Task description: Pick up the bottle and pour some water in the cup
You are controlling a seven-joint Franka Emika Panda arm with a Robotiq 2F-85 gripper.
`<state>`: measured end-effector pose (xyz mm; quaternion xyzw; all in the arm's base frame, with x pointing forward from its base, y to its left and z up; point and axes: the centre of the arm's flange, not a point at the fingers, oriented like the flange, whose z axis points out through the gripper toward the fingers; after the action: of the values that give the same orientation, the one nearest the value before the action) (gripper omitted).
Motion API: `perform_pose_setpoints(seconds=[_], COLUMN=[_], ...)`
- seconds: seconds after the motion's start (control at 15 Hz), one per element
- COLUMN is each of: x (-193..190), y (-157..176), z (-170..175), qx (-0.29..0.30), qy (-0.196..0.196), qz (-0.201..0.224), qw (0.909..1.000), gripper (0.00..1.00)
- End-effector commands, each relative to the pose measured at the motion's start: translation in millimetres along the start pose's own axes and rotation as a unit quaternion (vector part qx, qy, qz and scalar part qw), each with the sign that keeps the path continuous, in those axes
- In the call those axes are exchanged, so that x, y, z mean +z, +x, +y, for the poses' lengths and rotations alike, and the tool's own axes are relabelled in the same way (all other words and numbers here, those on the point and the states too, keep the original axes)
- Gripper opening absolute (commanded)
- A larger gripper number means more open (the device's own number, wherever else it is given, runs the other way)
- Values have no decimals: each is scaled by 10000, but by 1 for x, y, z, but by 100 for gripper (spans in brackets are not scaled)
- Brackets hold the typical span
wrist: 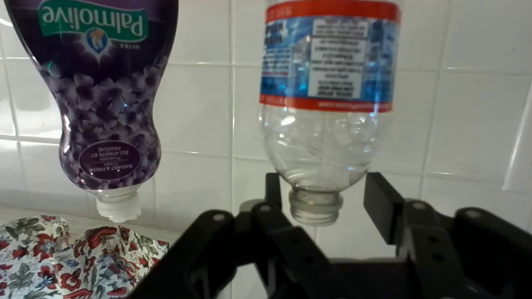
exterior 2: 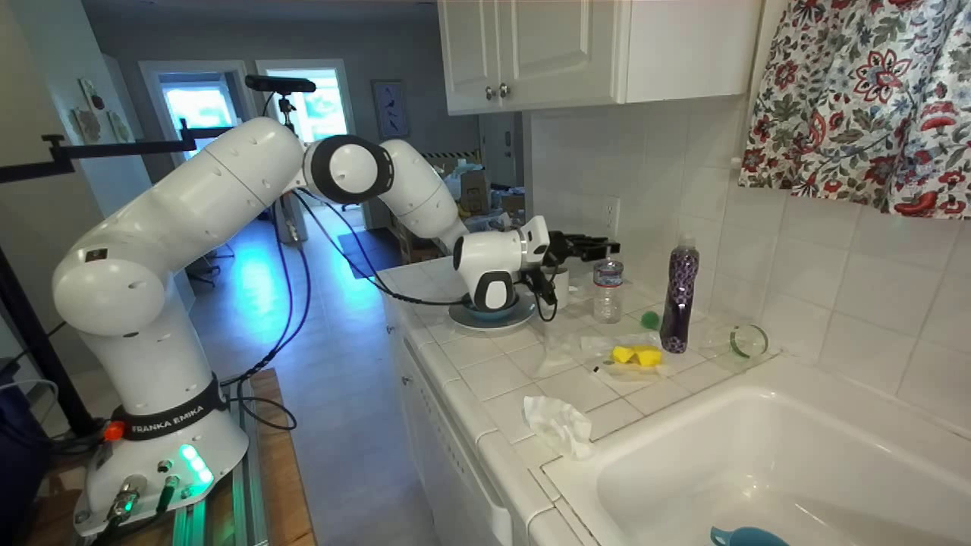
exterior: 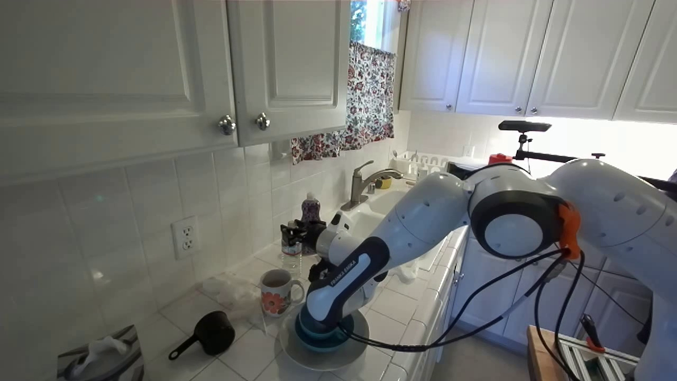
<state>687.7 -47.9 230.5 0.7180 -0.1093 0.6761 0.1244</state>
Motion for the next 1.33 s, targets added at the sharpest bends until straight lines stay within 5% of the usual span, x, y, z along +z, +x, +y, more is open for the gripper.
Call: perform_pose_setpoints(seconds=[0.0, 0.33, 0.67, 1.27], x=[-4, -4, -7, -51], y=[0, 1, 6, 62], z=[-2, -1, 1, 16], qx=[-36, -31, 5, 171], qy=[-94, -124, -137, -174], qz=[114, 165, 196, 173], qw=[9999, 9998, 9997, 9996], gripper=[49, 6, 8, 8])
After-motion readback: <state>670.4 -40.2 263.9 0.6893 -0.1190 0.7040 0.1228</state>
